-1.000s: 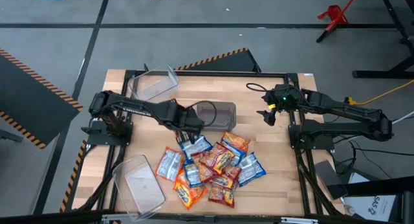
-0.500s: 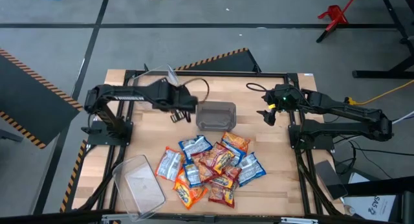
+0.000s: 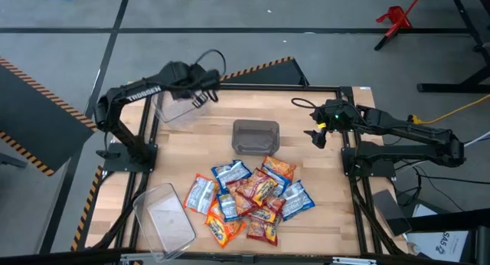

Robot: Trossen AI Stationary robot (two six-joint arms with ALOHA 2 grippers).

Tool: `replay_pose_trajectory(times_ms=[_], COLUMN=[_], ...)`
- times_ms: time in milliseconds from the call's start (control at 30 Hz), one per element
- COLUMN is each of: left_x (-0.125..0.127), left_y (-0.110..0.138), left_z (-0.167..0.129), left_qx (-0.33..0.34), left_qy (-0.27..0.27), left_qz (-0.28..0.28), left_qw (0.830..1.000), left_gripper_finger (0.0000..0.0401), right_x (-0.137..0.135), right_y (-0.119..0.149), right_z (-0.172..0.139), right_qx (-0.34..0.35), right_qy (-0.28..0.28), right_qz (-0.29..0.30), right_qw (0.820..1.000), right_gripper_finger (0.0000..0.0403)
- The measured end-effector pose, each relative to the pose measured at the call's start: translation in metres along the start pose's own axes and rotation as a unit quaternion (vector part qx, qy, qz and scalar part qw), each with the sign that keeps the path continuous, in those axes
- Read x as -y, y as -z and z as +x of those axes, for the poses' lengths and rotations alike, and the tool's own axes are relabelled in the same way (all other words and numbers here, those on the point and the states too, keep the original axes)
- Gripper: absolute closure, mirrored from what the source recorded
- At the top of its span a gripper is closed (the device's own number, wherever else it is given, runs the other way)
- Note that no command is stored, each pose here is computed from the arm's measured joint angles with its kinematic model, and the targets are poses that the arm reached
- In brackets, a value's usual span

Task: Sort Maruchan noodles
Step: Put the orange noodle pack into the top transparent bin

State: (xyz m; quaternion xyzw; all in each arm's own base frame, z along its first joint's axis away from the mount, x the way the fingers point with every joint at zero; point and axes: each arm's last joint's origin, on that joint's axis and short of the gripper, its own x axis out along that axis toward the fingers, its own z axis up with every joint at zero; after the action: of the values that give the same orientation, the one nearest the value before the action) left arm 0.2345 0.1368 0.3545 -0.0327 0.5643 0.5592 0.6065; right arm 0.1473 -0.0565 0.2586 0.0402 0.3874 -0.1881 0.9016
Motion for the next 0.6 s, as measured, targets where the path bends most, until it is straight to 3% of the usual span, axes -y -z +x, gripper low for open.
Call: replay_pose_trajectory(times_ms=[267, 600], left_x=[-0.034, -0.035], left_y=[-0.009, -0.017], left_z=[0.036, 0.058], left_qx=[-0.075, -0.114], left_qy=[0.014, 0.041], left_qz=[-0.054, -0.072], left_qw=[0.996, 0.990], left_gripper_finger=[0.0392, 0.0394], right_x=[0.000, 0.000], right_y=[0.000, 0.000], right_z=[0.000, 0.000], right_qx=[0.000, 0.000], right_qy=[0.000, 0.000], right_qz=[0.000, -0.001], right_qw=[1.000, 1.000], right_gripper_finger=[0.0059, 0.0059])
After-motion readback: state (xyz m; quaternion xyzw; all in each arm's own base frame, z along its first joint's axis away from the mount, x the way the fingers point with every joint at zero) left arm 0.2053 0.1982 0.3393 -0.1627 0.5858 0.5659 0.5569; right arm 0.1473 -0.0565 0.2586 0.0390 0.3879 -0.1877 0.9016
